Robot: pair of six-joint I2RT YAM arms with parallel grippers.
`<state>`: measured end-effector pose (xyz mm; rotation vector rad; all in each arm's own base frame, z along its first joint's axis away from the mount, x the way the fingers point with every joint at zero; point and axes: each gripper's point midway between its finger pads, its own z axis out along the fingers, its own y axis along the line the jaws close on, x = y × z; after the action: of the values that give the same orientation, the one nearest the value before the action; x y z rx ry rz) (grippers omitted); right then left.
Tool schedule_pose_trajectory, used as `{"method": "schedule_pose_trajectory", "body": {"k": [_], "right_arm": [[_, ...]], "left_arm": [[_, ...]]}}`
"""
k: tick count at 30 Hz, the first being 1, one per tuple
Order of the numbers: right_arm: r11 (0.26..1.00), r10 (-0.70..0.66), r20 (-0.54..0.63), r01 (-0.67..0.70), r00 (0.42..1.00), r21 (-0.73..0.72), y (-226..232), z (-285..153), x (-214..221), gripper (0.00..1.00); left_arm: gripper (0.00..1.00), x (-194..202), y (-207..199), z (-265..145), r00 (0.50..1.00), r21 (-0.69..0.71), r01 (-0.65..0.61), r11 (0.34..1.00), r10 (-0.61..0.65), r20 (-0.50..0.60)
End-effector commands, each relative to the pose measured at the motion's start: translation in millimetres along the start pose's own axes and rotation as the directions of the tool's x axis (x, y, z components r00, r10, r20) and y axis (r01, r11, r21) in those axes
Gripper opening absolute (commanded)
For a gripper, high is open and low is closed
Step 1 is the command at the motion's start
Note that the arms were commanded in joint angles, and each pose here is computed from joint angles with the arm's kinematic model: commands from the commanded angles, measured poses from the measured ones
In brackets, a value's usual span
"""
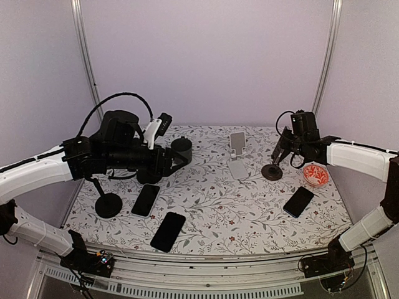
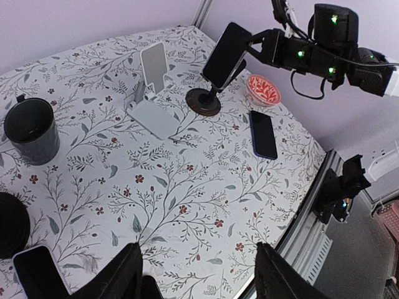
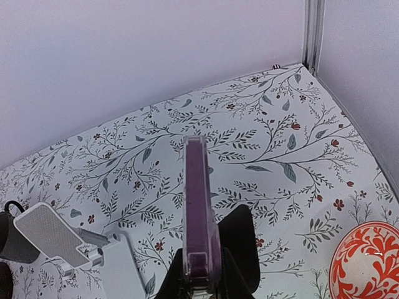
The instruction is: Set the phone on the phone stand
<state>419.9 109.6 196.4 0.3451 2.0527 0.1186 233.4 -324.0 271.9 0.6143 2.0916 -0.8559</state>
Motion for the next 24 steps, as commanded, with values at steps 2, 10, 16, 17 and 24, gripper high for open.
{"method": "schedule_pose_trajectory", "body": {"k": [2,10,16,17,24], "right_arm": [[0.999,0.035,-0.040,-0.034,0.999,0.013,-0.7,3.0,12.3,0.14],[0.999,0.035,-0.035,-0.035,0.999,0.005,-0.1,-3.8,6.6,0.32],[1.000,0.007,-0.036,-0.007,0.999,-0.001,2.0,-8.5,0.2,0.51],[1.000,-0.001,-0.038,0.001,0.999,0.001,1.8,-8.9,-0.4,0.53],[1.000,-0.014,-0.032,0.014,0.999,0.020,-1.8,-13.7,-4.9,0.78]], "left_arm": [[0.62,-2.6,-5.4,-3.6,1.000,0.012,-0.018,1.000,0.018,0.005],[0.62,0.1,-5.7,-2.3,1.000,0.020,-0.012,1.000,0.012,0.007],[0.62,-2.0,-8.5,-0.6,1.000,0.033,-0.018,0.999,0.018,0.008],[0.62,-2.3,-8.9,-0.6,1.000,0.035,-0.020,0.999,0.020,0.009],[0.63,-1.9,-9.1,0.1,1.000,0.036,-0.020,0.999,0.020,0.006]]}}
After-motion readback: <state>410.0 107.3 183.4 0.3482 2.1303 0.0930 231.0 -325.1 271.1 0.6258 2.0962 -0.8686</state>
